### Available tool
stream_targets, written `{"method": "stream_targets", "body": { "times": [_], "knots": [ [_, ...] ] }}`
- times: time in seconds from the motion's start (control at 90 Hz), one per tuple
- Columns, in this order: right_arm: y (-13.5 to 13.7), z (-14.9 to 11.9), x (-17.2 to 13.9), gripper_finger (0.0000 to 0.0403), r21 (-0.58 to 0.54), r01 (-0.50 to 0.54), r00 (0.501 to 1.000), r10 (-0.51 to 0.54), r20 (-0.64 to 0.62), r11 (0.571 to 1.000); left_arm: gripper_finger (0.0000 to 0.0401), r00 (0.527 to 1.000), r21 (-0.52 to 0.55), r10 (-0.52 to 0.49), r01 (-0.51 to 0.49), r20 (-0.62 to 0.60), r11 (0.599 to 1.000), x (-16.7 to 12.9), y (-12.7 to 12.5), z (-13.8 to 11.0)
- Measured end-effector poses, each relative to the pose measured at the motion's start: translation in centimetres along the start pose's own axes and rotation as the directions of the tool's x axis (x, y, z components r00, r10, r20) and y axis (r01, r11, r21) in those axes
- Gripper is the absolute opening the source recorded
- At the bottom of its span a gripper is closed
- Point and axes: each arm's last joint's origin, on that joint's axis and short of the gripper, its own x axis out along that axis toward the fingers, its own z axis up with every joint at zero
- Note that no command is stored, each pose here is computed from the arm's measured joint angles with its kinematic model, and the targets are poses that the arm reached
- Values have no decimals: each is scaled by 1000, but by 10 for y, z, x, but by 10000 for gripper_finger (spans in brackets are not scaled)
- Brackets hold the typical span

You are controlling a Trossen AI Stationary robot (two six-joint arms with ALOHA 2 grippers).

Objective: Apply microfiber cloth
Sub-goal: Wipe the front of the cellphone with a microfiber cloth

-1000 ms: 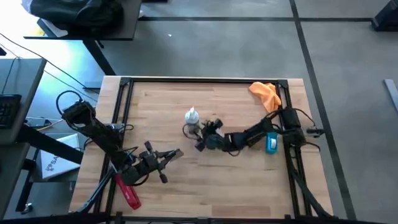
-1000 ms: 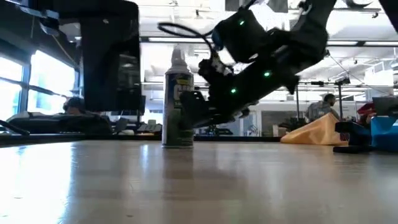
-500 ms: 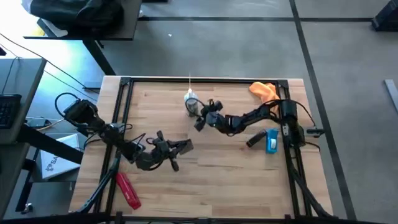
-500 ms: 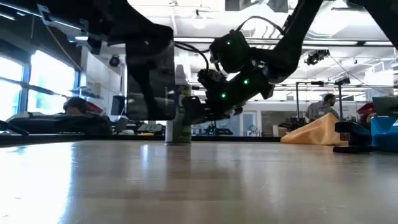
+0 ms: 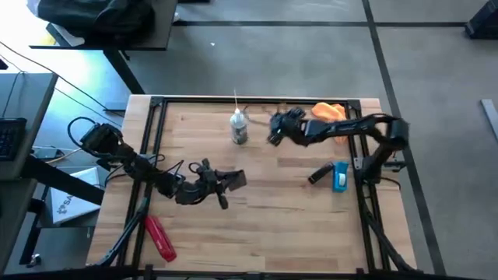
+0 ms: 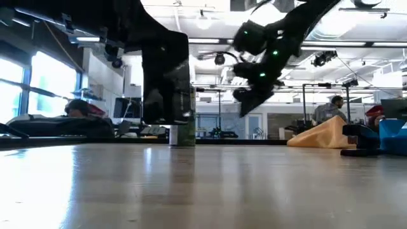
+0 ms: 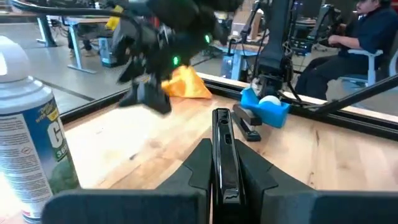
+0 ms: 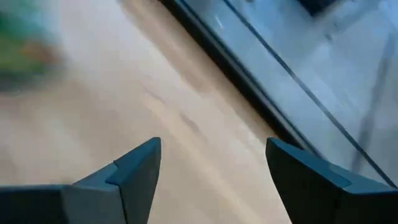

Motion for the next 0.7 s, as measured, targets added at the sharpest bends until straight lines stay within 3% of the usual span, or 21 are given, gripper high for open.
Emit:
{"method": "stream_targets", "body": {
  "times": [0.167,0.333,0.522,0.7],
  "knots": [
    [-55,-18,1,259,117,114,979,-91,-184,987,17,1000,-26,-11,11,-1,1000,0,-1,0],
    [-94,-42,9,259,215,237,916,-144,-376,948,17,1000,-28,-28,27,-6,999,0,-1,-1],
    [-121,-76,27,259,302,265,844,-69,-532,916,17,999,-47,-39,38,-9,998,-2,-3,-1],
    [-128,-110,45,259,388,241,830,18,-557,890,17,999,-63,-40,39,-10,997,-2,-3,-1]
  ]
}}
